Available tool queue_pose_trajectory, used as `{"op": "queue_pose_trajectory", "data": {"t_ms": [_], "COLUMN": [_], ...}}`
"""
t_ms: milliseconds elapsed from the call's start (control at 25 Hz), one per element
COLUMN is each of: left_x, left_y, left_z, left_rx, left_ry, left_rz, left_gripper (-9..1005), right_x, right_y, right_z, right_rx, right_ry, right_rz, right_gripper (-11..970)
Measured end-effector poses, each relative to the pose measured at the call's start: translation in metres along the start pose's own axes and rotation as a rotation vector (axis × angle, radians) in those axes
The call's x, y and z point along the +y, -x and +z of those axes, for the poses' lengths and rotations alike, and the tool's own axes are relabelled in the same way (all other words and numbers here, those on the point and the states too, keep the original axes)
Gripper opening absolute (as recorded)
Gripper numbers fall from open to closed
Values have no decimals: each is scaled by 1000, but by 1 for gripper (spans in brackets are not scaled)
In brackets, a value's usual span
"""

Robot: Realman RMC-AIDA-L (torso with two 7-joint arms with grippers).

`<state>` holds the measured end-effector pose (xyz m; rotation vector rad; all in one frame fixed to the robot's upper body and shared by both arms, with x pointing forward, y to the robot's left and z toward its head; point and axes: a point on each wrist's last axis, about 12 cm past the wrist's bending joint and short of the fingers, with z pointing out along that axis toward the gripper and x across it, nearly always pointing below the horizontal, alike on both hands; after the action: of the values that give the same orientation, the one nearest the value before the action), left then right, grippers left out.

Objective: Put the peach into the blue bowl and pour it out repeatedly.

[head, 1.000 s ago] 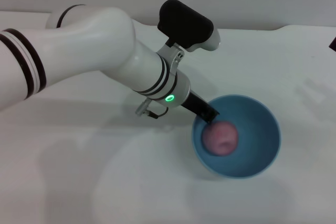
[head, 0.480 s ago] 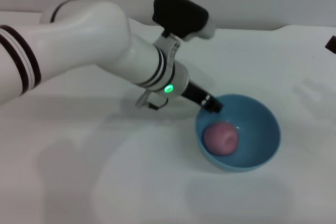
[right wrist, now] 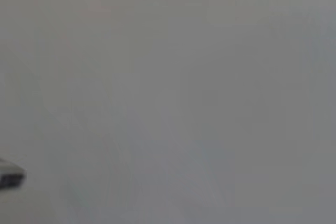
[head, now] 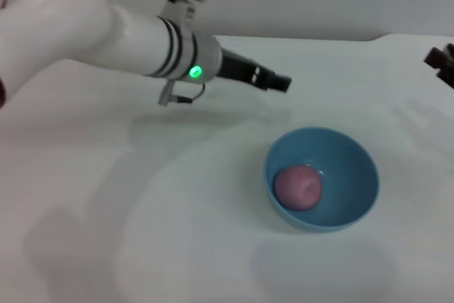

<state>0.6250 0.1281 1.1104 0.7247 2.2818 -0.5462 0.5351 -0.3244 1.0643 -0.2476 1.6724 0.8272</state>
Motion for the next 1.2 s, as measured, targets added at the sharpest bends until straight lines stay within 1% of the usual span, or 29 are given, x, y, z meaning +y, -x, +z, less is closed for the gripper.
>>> {"op": "queue_pose_trajectory", "data": {"t_ms": [80,120,160,200,280,360,400,440,480,520,600,720,840,880,960,1000,1040,1120,1160,1200], "left_x": [5,9,9,12,17,23,27,36,36,40,49,65,80,84,88,89,90,92,92,93], "left_y": [2,2,2,2,0,-3,-6,-12,-12,-16,-24,-41,-61,-70,-84,-90,-98,-110,-114,-117], "left_z": [-6,-11,-11,-14,-20,-26,-30,-39,-39,-43,-53,-67,-80,-86,-95,-98,-103,-104,-104,-103], "left_rx": [-41,-83,-83,-111,-168,-228,-267,-346,-346,-383,-466,-616,-781,-855,-989,-1036,-1105,-1145,-1143,-1133], "left_ry": [0,-12,-12,-24,-49,-73,-85,-108,-108,-120,-148,-186,-191,-179,-142,-115,-63,44,86,132], "left_rz": [-16,-38,-38,-52,-84,-110,-130,-168,-168,-185,-219,-291,-356,-373,-381,-379,-367,-321,-295,-260], "left_gripper": [767,809,809,808,808,807,807,807,807,808,808,808,808,809,809,809,808,807,806,806], "right_x": [0,1,2,2,4,5,5,1,-1,-1,-6,-15,-20,-21,-22,-23,-24,-24,-25,-25], "right_y": [-1,0,0,0,1,5,9,18,20,20,26,30,25,22,14,9,5,-4,-13,-13], "right_z": [10,18,21,21,28,31,31,22,18,18,4,-21,-45,-53,-65,-72,-77,-85,-88,-88], "right_rx": [4,8,8,8,-12,-78,-137,-290,-331,-331,-461,-615,-720,-757,-805,-824,-833,-823,-773,-773], "right_ry": [-4,-5,-2,-2,6,-6,-25,-84,-101,-101,-147,-195,-240,-262,-310,-342,-368,-424,-502,-502], "right_rz": [-27,-57,-77,-77,-111,-113,-99,-40,-19,-19,83,244,351,381,422,441,450,441,380,380], "right_gripper": [471,471,471,471,471,471,471,471,471,470,470,470,470,470,470,470,470,470,470,470]}}
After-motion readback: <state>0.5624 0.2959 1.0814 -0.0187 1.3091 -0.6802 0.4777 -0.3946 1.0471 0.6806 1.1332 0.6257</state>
